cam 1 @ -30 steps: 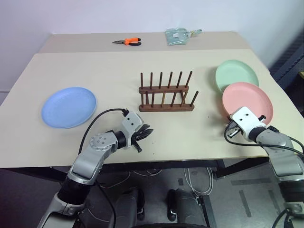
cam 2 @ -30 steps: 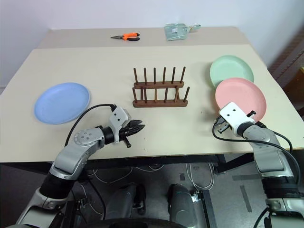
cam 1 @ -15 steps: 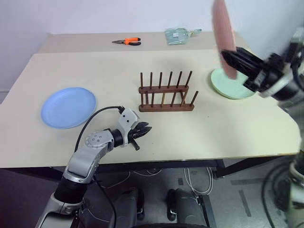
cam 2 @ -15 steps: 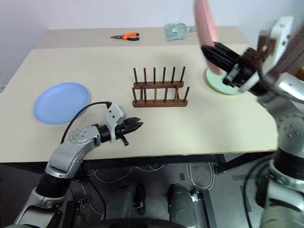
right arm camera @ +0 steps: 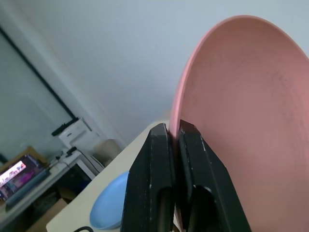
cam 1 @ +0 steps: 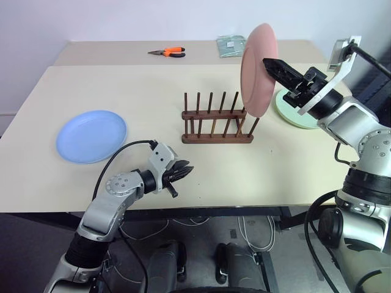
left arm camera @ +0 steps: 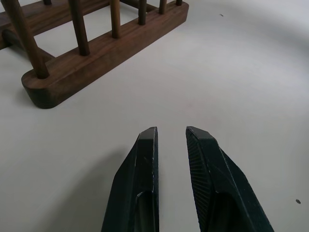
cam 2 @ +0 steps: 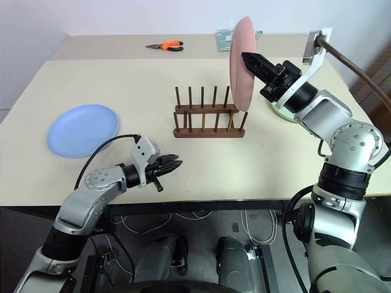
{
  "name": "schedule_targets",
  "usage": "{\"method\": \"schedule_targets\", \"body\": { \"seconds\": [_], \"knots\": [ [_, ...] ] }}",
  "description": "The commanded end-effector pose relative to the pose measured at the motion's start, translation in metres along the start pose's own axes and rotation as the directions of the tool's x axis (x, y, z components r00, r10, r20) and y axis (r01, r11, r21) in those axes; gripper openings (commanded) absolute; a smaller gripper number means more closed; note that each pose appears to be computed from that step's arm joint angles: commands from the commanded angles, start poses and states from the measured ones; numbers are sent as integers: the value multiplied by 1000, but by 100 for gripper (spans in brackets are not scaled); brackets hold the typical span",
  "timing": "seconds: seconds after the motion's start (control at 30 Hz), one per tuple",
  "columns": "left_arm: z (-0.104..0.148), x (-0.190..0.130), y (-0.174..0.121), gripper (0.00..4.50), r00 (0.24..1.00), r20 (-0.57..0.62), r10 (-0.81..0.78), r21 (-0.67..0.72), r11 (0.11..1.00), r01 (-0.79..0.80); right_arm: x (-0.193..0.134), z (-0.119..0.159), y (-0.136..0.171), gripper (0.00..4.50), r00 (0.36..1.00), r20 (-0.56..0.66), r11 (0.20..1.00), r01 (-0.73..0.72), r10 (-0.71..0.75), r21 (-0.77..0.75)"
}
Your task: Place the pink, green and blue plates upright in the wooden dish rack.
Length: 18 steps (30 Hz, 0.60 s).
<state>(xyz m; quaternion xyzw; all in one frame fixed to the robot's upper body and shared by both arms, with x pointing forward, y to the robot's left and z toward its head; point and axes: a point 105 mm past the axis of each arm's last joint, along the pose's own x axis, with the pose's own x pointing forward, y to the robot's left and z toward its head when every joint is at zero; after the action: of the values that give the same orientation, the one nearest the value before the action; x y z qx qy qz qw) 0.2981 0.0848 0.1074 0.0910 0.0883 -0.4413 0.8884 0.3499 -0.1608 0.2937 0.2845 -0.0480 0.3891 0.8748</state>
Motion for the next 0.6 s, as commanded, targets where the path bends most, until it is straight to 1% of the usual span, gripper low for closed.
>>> {"method": "schedule_targets", "body": {
  "seconds": [0.03,0.07,0.17,0.2,0.23,0.27,0.3,0.37,0.43,0.5,0.53,0.6],
  "knots": [
    [12,0,-1,93,999,43,0,24,1000,-1,4,9,3,4,1000,26,1000,-2,2,7],
    [13,0,0,93,999,43,-1,25,1000,0,5,8,2,4,1000,27,1000,-1,0,16],
    [13,1,-1,93,999,42,-6,31,1000,5,8,10,-7,95,998,34,999,43,-43,4],
    [13,1,-1,93,999,41,-8,32,999,7,8,11,-8,145,998,36,998,58,-57,-25],
    [13,1,-2,93,999,41,-10,33,999,9,8,13,-8,196,997,33,992,76,-73,-101],
    [13,1,-2,93,999,41,-12,34,999,11,6,17,-7,245,996,39,976,91,-85,-197],
    [13,0,-3,93,999,41,-13,34,999,11,1,22,-7,297,994,45,943,109,-100,-313],
    [13,-1,-3,93,999,40,-7,30,1000,6,-10,31,-6,297,992,62,881,125,-109,-456],
    [12,-4,-3,93,999,37,0,28,1000,-1,-31,45,-13,297,984,97,833,177,-148,-524],
    [10,-6,-3,93,999,34,6,25,1000,-7,-54,57,-29,297,966,134,795,259,-223,-548],
    [9,-6,-3,93,999,32,7,23,1000,-8,-64,57,-41,297,952,125,771,299,-278,-563],
    [8,-6,-5,93,1000,30,6,19,1000,-7,-80,42,-65,297,923,32,682,307,-383,-664]
  ]
}}
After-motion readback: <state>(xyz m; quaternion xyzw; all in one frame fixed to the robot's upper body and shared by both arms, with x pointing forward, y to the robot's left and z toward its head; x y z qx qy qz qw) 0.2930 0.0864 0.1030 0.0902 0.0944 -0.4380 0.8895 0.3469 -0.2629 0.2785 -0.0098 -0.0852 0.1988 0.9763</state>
